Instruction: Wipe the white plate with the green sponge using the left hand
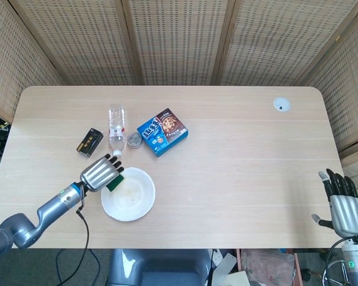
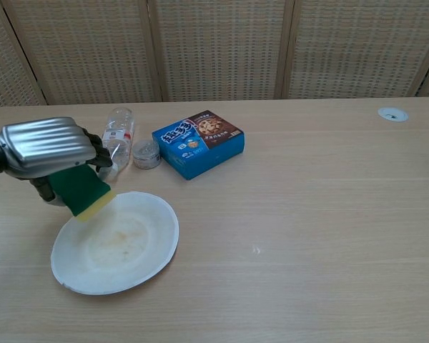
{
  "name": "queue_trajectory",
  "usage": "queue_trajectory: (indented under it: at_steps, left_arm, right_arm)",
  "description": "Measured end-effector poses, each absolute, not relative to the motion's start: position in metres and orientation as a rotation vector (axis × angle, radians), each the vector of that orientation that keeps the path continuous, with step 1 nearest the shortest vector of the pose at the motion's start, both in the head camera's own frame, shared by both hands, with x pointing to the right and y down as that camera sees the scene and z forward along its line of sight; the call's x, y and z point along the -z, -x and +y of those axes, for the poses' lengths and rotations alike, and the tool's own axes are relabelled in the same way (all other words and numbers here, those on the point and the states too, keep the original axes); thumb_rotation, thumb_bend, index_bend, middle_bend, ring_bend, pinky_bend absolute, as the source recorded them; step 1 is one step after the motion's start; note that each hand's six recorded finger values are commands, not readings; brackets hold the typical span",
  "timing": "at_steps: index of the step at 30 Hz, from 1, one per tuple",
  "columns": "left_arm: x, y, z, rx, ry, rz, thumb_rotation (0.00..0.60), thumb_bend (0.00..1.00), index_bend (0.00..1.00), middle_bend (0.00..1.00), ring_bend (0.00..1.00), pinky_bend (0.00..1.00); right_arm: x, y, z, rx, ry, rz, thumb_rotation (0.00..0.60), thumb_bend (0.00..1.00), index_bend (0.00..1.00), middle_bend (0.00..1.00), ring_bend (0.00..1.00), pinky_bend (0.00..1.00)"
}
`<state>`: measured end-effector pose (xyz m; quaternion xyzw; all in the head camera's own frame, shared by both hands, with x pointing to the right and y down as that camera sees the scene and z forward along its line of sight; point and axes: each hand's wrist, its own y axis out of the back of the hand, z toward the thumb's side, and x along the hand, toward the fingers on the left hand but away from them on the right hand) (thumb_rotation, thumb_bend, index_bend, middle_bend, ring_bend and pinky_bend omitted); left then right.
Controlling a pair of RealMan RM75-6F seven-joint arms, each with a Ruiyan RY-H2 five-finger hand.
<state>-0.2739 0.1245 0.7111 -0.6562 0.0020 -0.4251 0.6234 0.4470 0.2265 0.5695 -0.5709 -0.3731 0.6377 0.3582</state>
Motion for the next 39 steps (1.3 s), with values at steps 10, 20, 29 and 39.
queue_trajectory:
  at_steps: [10,20,29,39]
  left_arm:
    - [-0.743,0.208,0.137,0.856,1.359,-0.188,0.6,0.1,0.58,0.42,0.33,0.45]
    - [-0.763,0.193,0.154,0.774,1.252,-0.302,0.6,0.1,0.59,0.43,0.34,0.45]
    - [-0.753,0.192,0.152,0.737,1.231,-0.259,0.6,0.1,0.59,0.43,0.34,0.45]
    - [-0.717,0.208,0.138,0.673,1.154,-0.249,0.6,0.1,0.61,0.46,0.37,0.45]
  right_arm:
    - [-0.573,-0.453,0.222,-1.674,1.471,-0.978,0.6,0.0,0.0,0.0,0.0,0.0]
    - [-0.572,-0.459,0.219,-1.681,1.469,-1.004,0.6,0.0,0.0,0.0,0.0,0.0]
    - [-0.57,-0.46,0.219,-1.676,1.471,-1.012,0.6,0.0,0.0,0.0,0.0,0.0]
    - [-0.567,-0.457,0.219,-1.663,1.474,-1.017,0.6,0.0,0.0,0.0,0.0,0.0]
